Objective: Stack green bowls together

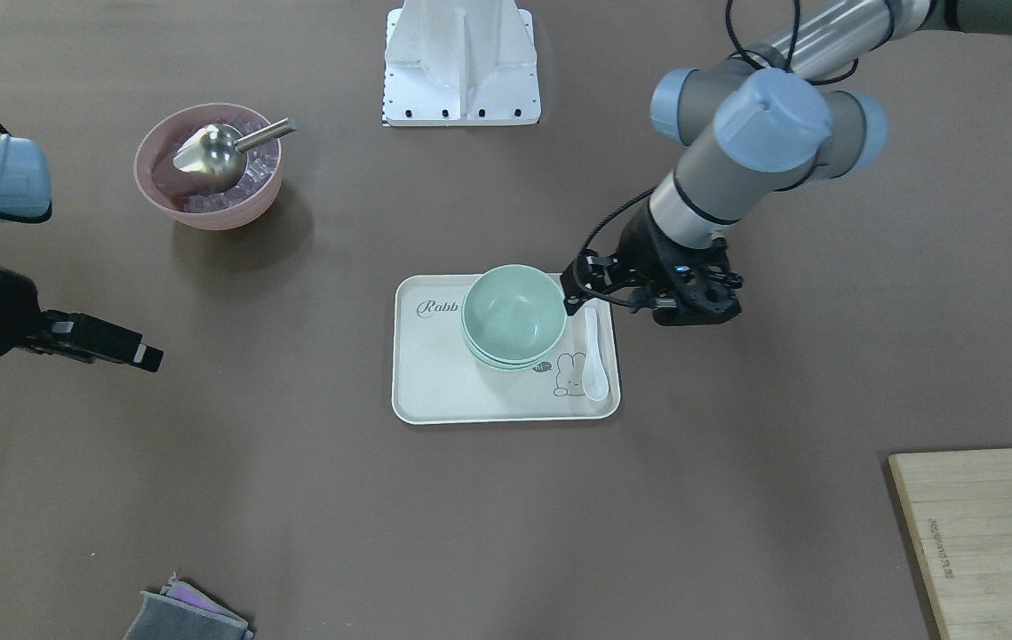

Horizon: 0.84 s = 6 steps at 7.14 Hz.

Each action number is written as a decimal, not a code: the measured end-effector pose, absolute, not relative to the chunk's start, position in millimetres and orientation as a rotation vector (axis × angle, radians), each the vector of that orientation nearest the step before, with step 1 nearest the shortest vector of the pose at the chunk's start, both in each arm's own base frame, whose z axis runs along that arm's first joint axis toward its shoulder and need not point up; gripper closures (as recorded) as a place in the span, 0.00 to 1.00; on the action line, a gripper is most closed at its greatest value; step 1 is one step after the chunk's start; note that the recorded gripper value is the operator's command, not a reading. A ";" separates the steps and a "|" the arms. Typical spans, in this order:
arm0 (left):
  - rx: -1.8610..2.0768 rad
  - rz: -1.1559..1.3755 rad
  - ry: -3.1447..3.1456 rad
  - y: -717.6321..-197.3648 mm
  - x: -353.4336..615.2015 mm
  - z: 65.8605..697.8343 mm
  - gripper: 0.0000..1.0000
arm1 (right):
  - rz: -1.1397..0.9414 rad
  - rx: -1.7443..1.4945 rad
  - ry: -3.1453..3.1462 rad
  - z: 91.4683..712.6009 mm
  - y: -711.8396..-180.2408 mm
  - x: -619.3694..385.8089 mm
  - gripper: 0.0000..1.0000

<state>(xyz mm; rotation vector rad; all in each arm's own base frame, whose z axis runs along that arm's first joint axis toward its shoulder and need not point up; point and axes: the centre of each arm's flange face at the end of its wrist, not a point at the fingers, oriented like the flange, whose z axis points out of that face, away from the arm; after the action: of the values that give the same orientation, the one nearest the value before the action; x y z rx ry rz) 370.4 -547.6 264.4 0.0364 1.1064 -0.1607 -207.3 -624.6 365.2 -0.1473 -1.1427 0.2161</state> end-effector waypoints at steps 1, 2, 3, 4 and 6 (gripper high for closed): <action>0.095 -0.125 1.075 -546.0 316.6 304.9 0.02 | 0.207 -0.109 -1.132 390.5 -625.6 -177.2 0.00; 0.148 -0.068 1.024 -536.9 268.2 352.8 0.02 | 0.183 -0.064 -1.114 419.4 -622.5 -148.8 0.00; 0.191 0.004 0.957 -523.4 221.7 406.7 0.02 | 0.141 -0.012 -1.073 457.4 -614.4 -121.8 0.00; 0.223 0.080 0.889 -509.5 176.7 458.4 0.02 | 0.089 0.037 -1.006 494.4 -606.8 -98.6 0.00; 0.245 0.193 0.792 -483.9 105.3 540.1 0.02 | -0.041 0.066 -0.860 560.6 -596.4 -42.2 0.00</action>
<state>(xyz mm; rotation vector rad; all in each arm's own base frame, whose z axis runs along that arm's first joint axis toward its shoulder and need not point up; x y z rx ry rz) 105.3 -483.9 540.1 0.2452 0.7916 0.1927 -42.2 -596.4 560.6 0.0658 -0.8603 -0.0413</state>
